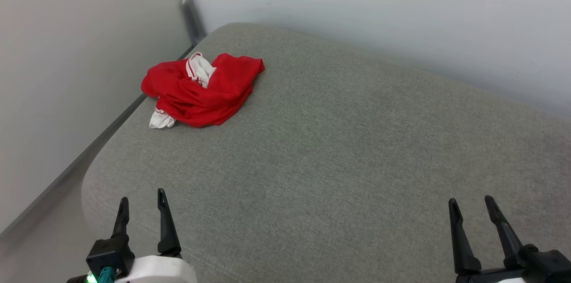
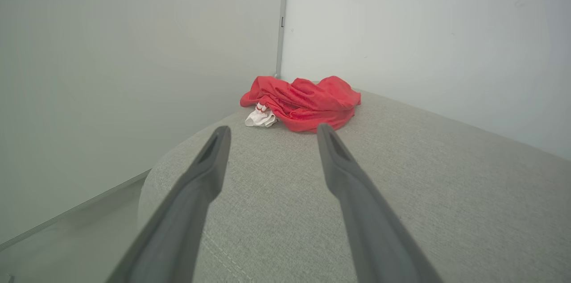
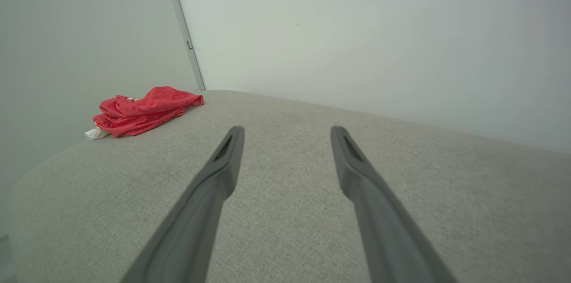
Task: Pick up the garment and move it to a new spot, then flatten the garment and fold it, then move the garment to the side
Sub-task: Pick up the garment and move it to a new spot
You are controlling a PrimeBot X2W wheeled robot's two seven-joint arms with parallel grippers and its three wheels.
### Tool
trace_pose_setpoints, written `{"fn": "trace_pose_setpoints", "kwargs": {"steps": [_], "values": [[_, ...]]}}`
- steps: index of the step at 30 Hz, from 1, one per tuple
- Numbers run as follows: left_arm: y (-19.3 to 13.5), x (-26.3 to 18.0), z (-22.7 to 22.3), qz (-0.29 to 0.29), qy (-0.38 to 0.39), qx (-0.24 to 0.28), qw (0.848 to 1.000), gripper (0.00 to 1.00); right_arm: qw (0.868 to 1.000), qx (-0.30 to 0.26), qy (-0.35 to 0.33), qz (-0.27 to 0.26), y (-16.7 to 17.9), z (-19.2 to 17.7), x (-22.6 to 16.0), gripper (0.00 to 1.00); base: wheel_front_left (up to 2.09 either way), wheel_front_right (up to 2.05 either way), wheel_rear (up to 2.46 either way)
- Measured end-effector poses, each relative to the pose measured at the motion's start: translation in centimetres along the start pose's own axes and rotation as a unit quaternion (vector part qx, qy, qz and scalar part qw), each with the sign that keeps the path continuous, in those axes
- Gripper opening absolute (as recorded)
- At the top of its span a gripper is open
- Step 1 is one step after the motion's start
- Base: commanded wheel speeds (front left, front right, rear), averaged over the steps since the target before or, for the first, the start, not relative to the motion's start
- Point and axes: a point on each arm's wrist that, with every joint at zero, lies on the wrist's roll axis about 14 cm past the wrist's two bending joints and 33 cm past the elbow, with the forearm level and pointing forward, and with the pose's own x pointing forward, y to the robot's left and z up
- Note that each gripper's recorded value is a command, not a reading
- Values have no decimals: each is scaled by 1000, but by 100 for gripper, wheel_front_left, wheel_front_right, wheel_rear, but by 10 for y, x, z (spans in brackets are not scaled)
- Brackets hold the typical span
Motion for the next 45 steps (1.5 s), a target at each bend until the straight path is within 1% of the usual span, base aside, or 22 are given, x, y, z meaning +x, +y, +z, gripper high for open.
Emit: {"fn": "trace_pose_setpoints", "kwargs": {"steps": [6,9,13,17,20,25,31,33,36,38,40,42,45], "values": [[6,-1,1,8,0,-2,1000,100,1000,1,-1,5,3,0,2,100,0,0,0],[4,1,1,2,-1,0,1000,100,1000,0,-1,2,1,0,1,100,0,0,0],[-2,19,14,-18,-23,10,1000,100,1000,-2,0,-5,-4,-1,1,100,0,0,0],[-7,49,36,-32,-56,26,998,100,1000,-10,-1,-13,-12,-3,4,100,0,0,0],[-5,78,62,-35,-92,39,994,100,1000,-15,-2,-21,-20,-5,8,100,0,0,0],[-21,127,104,-57,-151,46,986,100,999,-27,-2,-41,-39,-10,17,100,0,0,0],[-42,189,129,-80,-181,67,978,100,997,-39,-6,-62,-63,-19,30,100,0,0,0],[-47,209,129,-87,-177,84,977,100,997,-44,-5,-70,-71,-23,34,100,0,0,0],[-59,239,132,-95,-177,84,976,100,996,-50,-8,-80,-82,-27,38,100,0,0,0],[-66,259,128,-103,-163,96,976,100,995,-55,-9,-88,-90,-29,40,100,0,0,0],[-69,277,116,-108,-133,112,979,100,993,-59,-11,-97,-98,-30,41,100,0,0,0],[-71,292,99,-109,-90,111,984,100,992,-64,-13,-104,-104,-31,41,100,0,0,0],[-76,311,76,-113,-29,121,986,100,991,-71,-11,-109,-110,-36,41,100,0,0,0]]}}
